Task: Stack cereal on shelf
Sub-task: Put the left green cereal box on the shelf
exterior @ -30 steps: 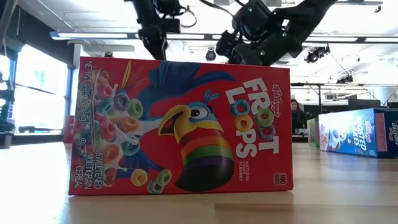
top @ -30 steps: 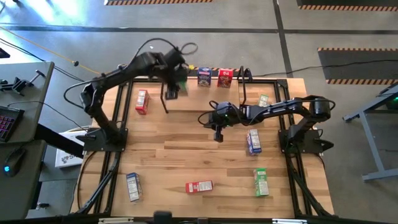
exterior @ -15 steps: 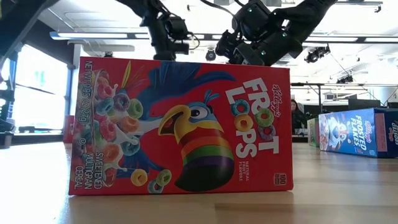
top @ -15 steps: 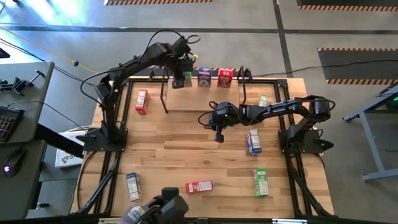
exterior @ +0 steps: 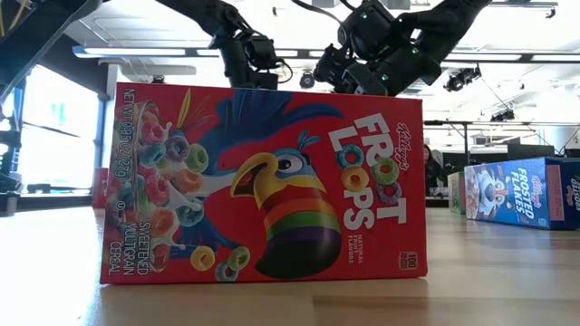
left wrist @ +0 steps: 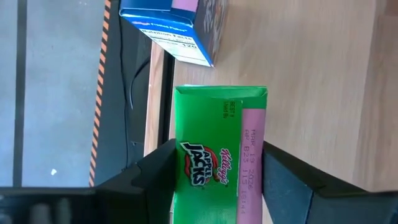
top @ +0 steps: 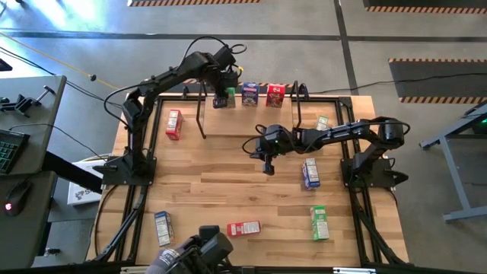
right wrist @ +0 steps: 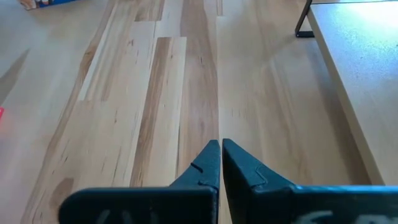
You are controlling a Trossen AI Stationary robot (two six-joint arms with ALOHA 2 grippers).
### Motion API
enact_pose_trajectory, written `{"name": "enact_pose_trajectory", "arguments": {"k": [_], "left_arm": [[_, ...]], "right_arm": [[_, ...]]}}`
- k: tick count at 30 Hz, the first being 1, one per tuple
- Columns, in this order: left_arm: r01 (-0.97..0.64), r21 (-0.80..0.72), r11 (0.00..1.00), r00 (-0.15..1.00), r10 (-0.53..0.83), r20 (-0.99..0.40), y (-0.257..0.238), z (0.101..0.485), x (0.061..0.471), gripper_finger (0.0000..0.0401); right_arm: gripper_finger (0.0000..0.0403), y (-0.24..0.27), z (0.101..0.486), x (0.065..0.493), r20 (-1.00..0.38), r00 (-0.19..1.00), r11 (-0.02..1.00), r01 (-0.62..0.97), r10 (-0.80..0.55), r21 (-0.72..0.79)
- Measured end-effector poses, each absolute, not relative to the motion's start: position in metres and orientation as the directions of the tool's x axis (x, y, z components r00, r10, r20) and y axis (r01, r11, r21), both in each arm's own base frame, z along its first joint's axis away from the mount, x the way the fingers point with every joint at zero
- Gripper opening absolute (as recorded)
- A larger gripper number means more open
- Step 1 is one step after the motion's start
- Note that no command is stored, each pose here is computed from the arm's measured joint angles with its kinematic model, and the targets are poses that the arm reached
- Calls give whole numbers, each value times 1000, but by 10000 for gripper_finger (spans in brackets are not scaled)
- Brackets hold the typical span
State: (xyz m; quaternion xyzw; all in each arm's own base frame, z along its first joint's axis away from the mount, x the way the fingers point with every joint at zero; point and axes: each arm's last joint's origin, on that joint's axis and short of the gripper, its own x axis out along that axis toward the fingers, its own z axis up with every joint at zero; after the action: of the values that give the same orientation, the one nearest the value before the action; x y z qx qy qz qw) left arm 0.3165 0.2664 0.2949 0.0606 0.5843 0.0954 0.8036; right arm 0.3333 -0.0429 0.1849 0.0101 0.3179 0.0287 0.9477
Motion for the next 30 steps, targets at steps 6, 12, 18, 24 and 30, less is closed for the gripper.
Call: {"name": "enact_pose_trajectory", "arguments": {"k": [6,12,18,24,30], "left_arm": [[-84,217,972,301,233,-925,267,295,317,211],[-83,240,967,285,254,-924,269,295,315,214],[-66,314,947,311,319,-895,263,317,308,214],[-123,293,948,343,318,-884,246,341,296,213],[-189,99,977,449,176,-876,210,333,292,162]], "right_arm": [[0,-43,185,333,-601,797,998,-49,62,38],[0,-43,185,333,-601,797,998,-49,62,38],[0,-43,185,333,-601,797,998,-49,62,38],[0,-43,185,333,-601,797,998,-49,62,38],[0,-32,183,334,-622,782,997,-30,-22,-73]]}}
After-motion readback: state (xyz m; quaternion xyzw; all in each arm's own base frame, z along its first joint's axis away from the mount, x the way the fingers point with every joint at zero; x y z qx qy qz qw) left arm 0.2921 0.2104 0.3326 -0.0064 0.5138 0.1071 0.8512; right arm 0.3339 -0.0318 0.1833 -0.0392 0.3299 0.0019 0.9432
